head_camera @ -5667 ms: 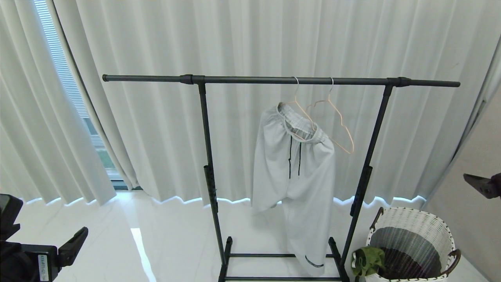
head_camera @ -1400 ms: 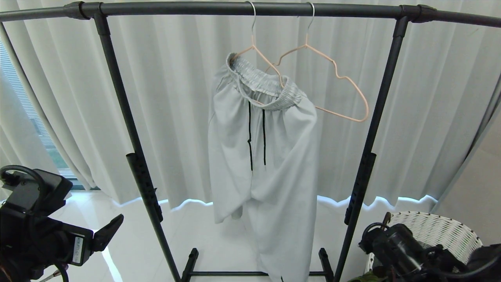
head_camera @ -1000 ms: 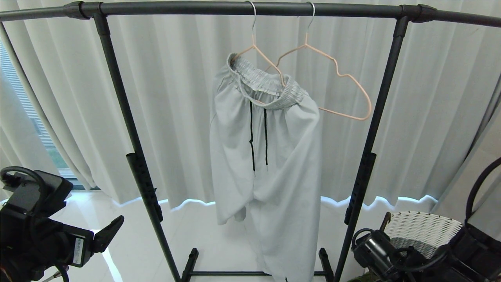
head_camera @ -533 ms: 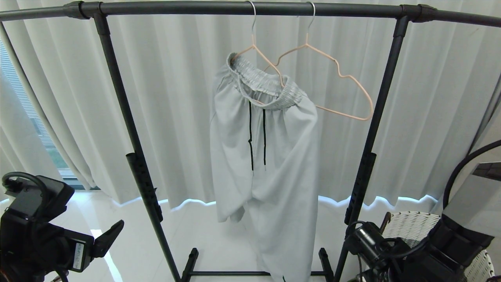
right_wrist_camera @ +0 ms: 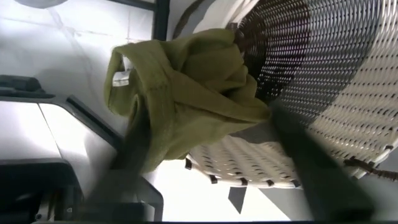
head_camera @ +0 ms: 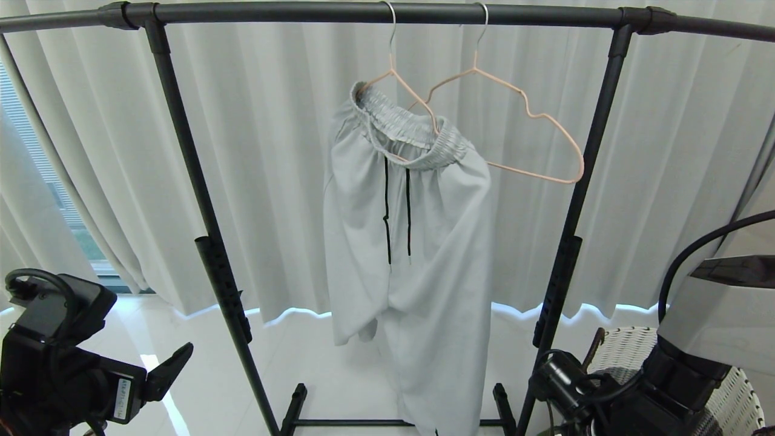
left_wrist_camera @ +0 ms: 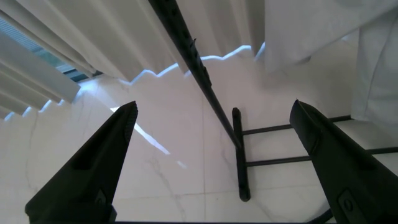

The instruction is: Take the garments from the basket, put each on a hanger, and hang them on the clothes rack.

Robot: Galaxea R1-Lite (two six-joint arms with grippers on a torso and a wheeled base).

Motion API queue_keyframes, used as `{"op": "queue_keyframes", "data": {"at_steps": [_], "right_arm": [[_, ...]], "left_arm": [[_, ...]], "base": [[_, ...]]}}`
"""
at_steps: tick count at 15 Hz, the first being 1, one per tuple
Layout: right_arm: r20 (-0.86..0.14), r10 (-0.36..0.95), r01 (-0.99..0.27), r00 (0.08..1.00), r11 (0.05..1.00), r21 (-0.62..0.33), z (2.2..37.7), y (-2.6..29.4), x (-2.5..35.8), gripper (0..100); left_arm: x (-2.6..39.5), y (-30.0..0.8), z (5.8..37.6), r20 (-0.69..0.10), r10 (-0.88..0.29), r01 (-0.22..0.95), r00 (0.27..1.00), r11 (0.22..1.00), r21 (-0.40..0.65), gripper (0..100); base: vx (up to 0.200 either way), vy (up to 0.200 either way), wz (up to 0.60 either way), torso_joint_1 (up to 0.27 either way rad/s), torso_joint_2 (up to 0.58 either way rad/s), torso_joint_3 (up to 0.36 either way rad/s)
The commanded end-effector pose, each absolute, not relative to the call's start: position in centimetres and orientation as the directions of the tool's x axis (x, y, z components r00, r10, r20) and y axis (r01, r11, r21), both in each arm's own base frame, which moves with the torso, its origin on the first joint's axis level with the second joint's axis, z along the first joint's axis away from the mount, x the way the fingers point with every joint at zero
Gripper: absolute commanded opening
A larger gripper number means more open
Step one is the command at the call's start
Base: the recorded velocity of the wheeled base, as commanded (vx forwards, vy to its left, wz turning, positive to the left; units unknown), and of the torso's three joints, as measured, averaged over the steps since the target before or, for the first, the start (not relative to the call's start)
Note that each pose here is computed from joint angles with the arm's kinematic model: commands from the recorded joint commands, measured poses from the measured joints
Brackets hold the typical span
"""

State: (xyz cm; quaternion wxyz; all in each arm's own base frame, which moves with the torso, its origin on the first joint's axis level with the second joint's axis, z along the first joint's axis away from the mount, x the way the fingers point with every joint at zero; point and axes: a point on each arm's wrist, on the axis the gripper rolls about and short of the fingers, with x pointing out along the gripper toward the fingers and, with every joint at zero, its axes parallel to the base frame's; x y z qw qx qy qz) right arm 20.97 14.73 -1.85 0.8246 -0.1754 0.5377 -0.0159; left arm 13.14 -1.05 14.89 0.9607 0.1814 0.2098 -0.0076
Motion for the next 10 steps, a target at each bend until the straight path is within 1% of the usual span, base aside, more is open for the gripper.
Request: {"op": "queue_keyframes", "data": {"at_steps": [1, 3, 5, 7, 9, 10], "right_arm": [[-0.880, -0.219, -0.162, 0.422, 0.936, -0.311, -1.9, 14.7, 21.0, 0], [-0.873, -0.215, -0.162, 0.438, 0.936, -0.311, -1.4, 14.9, 20.9, 0], [-0.873, -0.204, -0.188, 0.442, 0.931, -0.313, 0.3, 15.0, 20.0, 0], [-0.873, -0.180, -0.200, 0.454, 0.934, -0.296, 2.7, 15.1, 19.8, 0], [-0.864, -0.106, -0.198, 0.492, 0.953, -0.230, 7.8, 16.0, 20.8, 0], [-0.862, -0.046, -0.213, 0.504, 0.961, -0.176, 10.8, 16.4, 21.1, 0]], "left_arm": [[13.2, -1.1, 14.9, -0.407, 0.062, 0.091, 0.911, 0.934, 0.345, 100], [13.2, -1.1, 14.9, -0.407, 0.062, 0.091, 0.911, 0.934, 0.345, 100], [13.2, -1.1, 14.9, -0.408, 0.060, 0.093, 0.911, 0.934, 0.345, 100], [13.1, -1.1, 14.9, -0.406, 0.060, 0.092, 0.912, 0.934, 0.345, 100], [13.0, -1.5, 15.0, -0.397, 0.030, 0.119, 0.917, 0.931, 0.345, 100], [12.9, -1.8, 15.1, -0.392, 0.009, 0.138, 0.920, 0.928, 0.345, 100]], "base": [[0.000, 0.000, 0.00, 0.000, 0.00, 0.000], [0.000, 0.000, 0.00, 0.000, 0.00, 0.000], [0.000, 0.000, 0.00, 0.000, 0.00, 0.000], [0.000, 0.000, 0.00, 0.000, 0.00, 0.000], [0.000, 0.000, 0.00, 0.000, 0.00, 0.000], [0.000, 0.000, 0.00, 0.000, 0.00, 0.000]]}}
